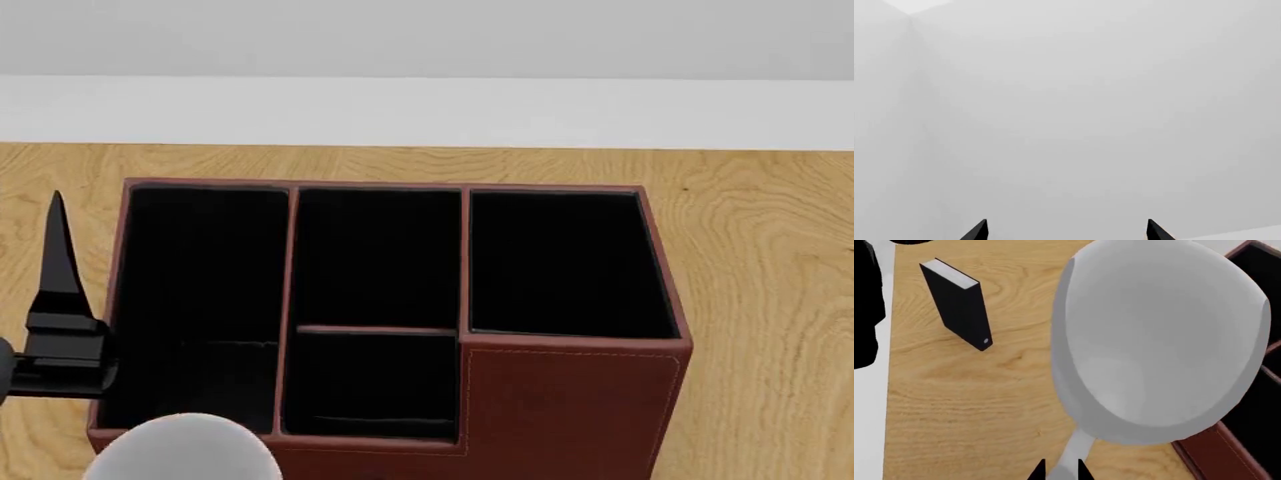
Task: Pick up the white mug and place it to the right of the caddy.
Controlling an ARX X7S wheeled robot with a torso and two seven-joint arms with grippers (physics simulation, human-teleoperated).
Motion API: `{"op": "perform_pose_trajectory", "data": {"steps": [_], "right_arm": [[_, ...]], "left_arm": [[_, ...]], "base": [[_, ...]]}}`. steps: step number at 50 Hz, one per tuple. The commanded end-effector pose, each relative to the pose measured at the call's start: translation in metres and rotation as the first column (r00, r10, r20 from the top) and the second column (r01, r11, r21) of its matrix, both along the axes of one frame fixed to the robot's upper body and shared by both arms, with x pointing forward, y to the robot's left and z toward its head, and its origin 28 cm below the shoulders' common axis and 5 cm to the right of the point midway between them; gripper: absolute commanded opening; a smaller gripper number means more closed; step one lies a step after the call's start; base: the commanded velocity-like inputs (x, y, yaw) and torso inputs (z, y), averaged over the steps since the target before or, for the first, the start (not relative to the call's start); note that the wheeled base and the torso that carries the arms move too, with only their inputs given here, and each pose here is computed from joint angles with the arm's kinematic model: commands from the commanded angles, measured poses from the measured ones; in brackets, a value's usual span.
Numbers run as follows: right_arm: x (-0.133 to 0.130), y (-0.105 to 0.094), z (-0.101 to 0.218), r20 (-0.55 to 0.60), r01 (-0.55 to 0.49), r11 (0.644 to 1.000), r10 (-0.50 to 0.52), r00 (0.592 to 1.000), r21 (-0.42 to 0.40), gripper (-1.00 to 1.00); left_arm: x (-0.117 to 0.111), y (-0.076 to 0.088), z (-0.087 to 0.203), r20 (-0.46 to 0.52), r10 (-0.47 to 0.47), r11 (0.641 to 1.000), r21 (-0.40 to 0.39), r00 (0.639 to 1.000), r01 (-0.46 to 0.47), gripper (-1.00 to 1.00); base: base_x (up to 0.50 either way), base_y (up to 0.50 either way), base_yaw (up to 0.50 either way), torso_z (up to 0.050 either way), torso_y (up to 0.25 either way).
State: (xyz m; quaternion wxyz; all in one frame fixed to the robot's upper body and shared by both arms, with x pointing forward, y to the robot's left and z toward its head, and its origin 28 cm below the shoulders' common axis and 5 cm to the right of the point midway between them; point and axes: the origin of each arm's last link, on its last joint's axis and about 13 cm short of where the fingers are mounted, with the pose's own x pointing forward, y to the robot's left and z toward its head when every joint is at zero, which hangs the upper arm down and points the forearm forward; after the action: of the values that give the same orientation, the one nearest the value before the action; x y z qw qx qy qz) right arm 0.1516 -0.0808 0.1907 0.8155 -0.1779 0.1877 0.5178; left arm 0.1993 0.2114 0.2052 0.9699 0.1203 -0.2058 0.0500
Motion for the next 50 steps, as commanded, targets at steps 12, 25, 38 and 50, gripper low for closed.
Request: {"op": "perform_pose_trajectory", "data": {"steps": [12, 25, 38, 50], "right_arm": [[0.012, -0.010, 0.018, 0.064, 0.081, 0.996, -0.083, 0.994, 0.042, -1.00], [0.010, -0.019, 0.025, 0.088, 0.120, 0.991, -0.126, 0.988, 0.061, -1.00], [0.016, -0.027, 0.035, 0.111, 0.166, 0.981, -0.177, 0.978, 0.098, -1.00], [0.019, -0.031, 0.040, 0.134, 0.202, 0.974, -0.215, 0.967, 0.103, -1.00]], "left_arm": [[-0.001, 0.000, 0.001, 0.006, 0.008, 1.000, 0.004, 1.000, -0.008, 1.00], [-0.001, 0.000, 0.002, 0.008, 0.009, 1.000, 0.007, 1.000, -0.009, 1.00], [-0.001, -0.001, 0.002, 0.004, 0.006, 1.000, 0.009, 1.000, -0.006, 1.00], [-0.001, -0.002, 0.002, 0.005, 0.003, 1.000, 0.004, 1.000, -0.003, 1.00]], "base": [[0.00, 0.00, 0.00, 0.000, 0.001], [0.00, 0.00, 0.00, 0.000, 0.000], [0.00, 0.00, 0.00, 0.000, 0.001], [0.00, 0.00, 0.00, 0.000, 0.000]]}}
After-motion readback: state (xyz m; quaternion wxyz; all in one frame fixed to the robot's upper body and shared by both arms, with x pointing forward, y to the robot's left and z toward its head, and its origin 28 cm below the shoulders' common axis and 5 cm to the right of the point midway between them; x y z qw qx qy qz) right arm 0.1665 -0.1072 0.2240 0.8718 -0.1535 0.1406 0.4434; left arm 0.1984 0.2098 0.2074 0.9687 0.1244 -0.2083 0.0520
